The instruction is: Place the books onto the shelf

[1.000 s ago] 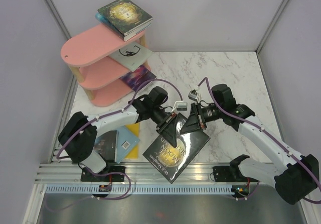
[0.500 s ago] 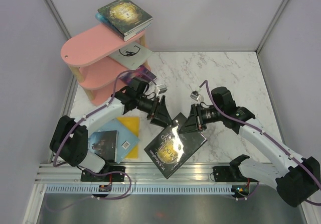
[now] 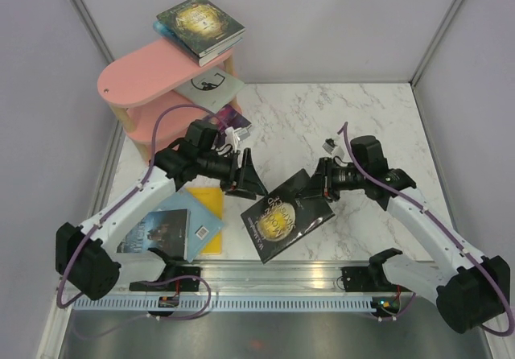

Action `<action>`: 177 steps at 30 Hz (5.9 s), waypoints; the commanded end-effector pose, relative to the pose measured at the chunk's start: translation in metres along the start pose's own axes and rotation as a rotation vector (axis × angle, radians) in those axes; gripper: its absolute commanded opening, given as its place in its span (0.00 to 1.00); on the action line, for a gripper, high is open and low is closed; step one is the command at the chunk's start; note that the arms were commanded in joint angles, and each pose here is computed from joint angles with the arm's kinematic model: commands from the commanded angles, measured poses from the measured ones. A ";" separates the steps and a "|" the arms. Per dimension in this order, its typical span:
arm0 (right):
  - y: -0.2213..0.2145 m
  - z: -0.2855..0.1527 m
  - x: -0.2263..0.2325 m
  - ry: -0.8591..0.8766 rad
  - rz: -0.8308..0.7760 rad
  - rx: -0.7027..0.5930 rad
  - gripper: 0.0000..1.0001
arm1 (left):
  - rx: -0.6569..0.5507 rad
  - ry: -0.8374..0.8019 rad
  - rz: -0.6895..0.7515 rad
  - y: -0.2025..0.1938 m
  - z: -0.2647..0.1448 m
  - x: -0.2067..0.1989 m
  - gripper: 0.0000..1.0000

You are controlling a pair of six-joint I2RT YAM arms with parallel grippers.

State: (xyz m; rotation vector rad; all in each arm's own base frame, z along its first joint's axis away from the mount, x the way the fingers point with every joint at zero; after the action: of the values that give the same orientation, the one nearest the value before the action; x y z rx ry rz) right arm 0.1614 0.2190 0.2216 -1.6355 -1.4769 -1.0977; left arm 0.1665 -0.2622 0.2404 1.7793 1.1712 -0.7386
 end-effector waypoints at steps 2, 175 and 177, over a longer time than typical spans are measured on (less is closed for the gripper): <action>0.039 -0.011 0.000 -0.020 0.081 -0.124 0.00 | -0.086 -0.032 0.116 -0.001 -0.034 -0.042 0.70; -0.044 0.292 -0.003 -0.040 0.050 -0.033 0.71 | -0.727 0.643 0.049 -0.034 -0.230 -0.083 0.82; -0.044 0.290 0.004 -0.044 0.040 -0.029 0.69 | -0.727 0.643 0.049 -0.034 -0.229 -0.083 0.82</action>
State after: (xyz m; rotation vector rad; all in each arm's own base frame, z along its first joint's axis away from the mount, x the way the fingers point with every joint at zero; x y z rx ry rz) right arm 0.1508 0.4673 0.0638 -1.7916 -1.4736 -0.9595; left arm 0.1119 -0.0921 0.4125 1.3717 1.5035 0.3054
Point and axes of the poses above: each gripper's point midway between its finger pads, its own z axis out along the fingers, its own x axis along the line the jaws close on, y = z × x, the point moved 2 cm from there along -z, back along the fingers, and after that the axes turned 6 degrees about z, right-handed, at the moved point
